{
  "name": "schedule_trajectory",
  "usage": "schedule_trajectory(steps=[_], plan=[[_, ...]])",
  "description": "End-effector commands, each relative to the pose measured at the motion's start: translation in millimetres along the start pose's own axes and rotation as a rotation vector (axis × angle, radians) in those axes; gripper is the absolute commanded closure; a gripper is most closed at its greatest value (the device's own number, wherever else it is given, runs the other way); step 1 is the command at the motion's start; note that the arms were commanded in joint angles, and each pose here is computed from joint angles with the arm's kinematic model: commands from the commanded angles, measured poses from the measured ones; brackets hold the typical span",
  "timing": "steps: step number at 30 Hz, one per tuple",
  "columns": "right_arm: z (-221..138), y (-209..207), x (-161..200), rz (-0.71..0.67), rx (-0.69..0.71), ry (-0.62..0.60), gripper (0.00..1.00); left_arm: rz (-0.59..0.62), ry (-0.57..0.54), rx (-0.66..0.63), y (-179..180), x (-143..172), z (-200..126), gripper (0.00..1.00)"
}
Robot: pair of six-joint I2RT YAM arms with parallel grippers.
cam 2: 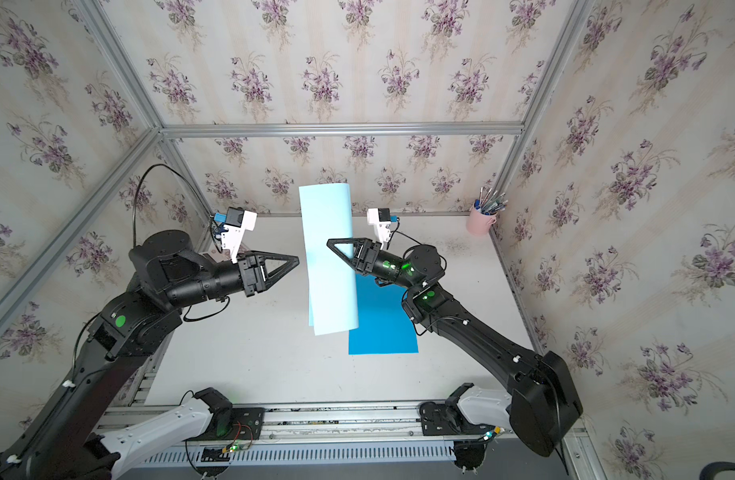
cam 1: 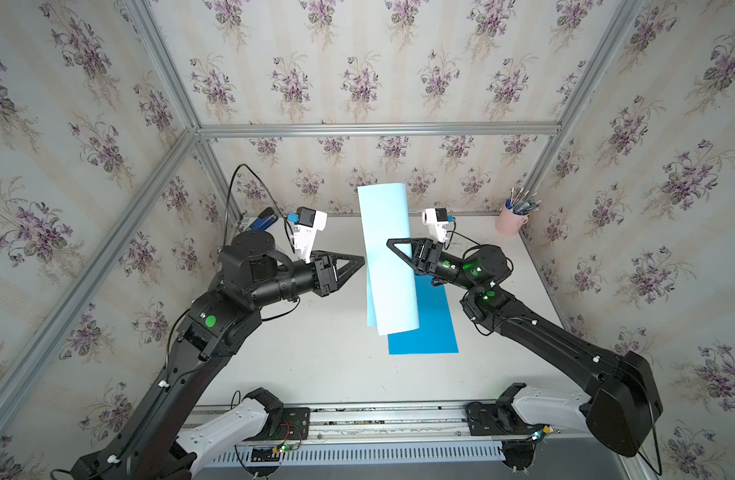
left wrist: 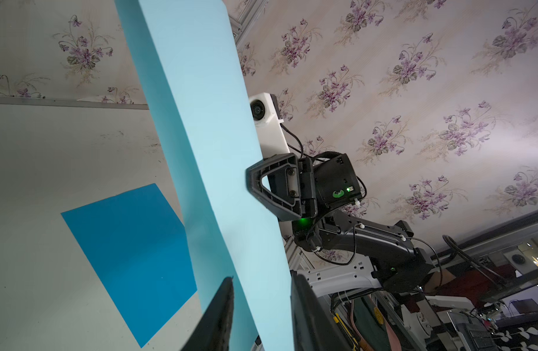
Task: Fold the rectangular paper in half along the long edge
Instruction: Fold the paper.
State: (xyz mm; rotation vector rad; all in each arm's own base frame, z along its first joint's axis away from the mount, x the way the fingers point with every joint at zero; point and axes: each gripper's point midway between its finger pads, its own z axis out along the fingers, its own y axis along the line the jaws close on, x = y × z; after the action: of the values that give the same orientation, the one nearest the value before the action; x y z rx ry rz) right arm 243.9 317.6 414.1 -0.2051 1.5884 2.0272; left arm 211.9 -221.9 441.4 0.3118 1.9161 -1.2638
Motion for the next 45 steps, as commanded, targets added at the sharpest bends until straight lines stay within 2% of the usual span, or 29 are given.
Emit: schedule_trajectory(steps=[1, 20, 21, 25, 29, 45], plan=[[0, 12, -1, -0.018, -0.05, 0.002, 0.63, 0.007, 0.008, 0.019, -4, 0, 3, 0.65], [3, 16, -8, -0.031, -0.073, -0.029, 0.63, -0.001, 0.057, 0.023, 0, 16, 23, 0.62], [3, 15, -8, -0.029, -0.072, -0.029, 0.63, 0.0, 0.06, 0.026, 0, 16, 24, 0.64], [4, 17, -8, -0.031, -0.08, -0.029, 0.63, -0.003, 0.071, 0.026, 2, 19, 27, 0.85], [3, 19, -7, -0.037, -0.078, -0.022, 0.62, -0.003, 0.075, 0.026, 2, 20, 30, 1.0], [0, 15, 5, -0.063, 0.004, 0.045, 0.61, 0.015, 0.066, 0.009, 3, 18, 27, 1.0]])
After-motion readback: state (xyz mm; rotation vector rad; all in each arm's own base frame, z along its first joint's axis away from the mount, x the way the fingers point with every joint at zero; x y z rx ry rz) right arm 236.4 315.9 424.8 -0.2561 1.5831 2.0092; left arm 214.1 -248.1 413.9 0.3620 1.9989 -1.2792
